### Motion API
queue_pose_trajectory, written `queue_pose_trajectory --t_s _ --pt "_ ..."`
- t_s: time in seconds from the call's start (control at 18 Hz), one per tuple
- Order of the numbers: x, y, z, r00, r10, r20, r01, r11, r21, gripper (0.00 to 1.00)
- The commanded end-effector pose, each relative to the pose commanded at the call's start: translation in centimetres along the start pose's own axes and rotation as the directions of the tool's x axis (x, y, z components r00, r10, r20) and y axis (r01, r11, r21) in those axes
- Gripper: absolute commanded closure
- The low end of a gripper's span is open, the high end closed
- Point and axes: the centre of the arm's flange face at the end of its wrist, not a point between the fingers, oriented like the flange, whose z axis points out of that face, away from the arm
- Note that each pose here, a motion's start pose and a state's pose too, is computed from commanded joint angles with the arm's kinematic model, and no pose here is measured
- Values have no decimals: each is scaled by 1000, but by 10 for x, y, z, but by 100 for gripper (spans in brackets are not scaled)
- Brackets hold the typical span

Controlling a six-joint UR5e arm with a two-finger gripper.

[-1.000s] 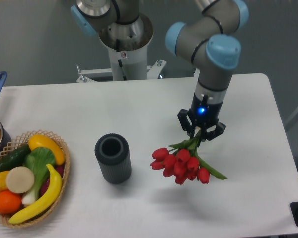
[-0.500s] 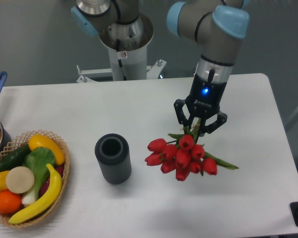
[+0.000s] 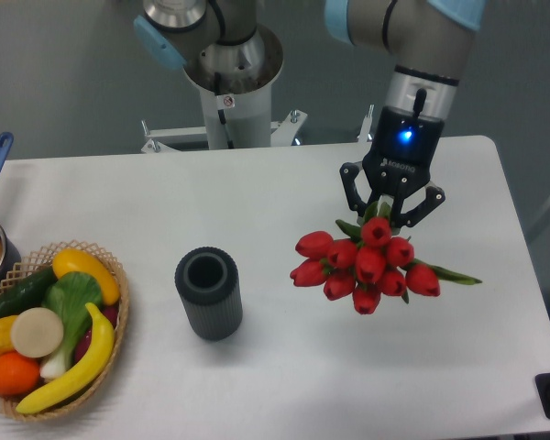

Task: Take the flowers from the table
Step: 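Lift the gripped tulip bunch up off the table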

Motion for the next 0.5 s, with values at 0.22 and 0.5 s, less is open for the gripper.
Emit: queue_pose_trajectory --t_s 0.22,0.5 --pt "-1 0 -5 1000 -1 9 1 1000 3 70" --pt "-2 1 -7 1000 -3 12 3 1000 5 70"
